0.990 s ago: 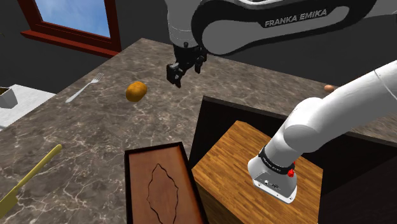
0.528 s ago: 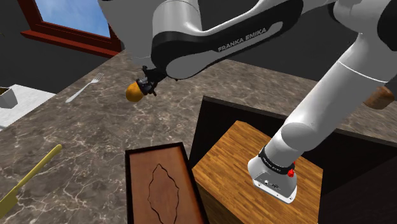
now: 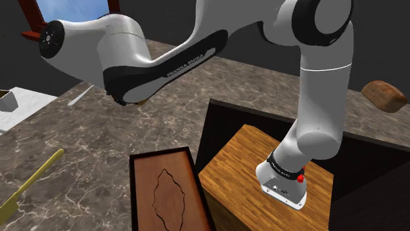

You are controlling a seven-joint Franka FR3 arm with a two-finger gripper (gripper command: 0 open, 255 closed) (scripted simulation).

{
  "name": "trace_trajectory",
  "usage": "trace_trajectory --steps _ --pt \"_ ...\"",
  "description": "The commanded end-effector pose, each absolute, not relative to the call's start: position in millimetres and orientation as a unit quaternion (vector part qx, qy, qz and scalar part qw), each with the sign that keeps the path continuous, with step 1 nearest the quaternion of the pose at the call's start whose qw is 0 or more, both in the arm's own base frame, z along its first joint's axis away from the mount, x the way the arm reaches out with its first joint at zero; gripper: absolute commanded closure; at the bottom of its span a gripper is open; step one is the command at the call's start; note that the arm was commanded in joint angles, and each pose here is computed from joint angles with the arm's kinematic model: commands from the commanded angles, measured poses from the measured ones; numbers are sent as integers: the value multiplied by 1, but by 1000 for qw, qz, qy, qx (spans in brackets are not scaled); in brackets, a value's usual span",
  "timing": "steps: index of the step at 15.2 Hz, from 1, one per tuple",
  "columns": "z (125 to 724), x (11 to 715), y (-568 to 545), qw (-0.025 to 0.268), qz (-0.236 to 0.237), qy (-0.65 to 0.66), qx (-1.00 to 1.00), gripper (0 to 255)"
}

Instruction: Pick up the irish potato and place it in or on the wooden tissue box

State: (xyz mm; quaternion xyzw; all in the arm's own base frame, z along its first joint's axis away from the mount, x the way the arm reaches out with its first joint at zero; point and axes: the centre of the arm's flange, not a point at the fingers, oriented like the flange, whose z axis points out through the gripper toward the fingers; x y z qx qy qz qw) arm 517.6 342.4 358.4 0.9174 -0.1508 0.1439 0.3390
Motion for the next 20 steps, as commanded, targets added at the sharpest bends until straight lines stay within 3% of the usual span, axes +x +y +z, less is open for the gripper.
trace_trajectory --steps 1,6,20 --pt "337 538 356 363 157 -166 904 0" --pt "293 592 380 410 181 -198 872 0" --pt "269 598 349 410 181 -198 872 0"
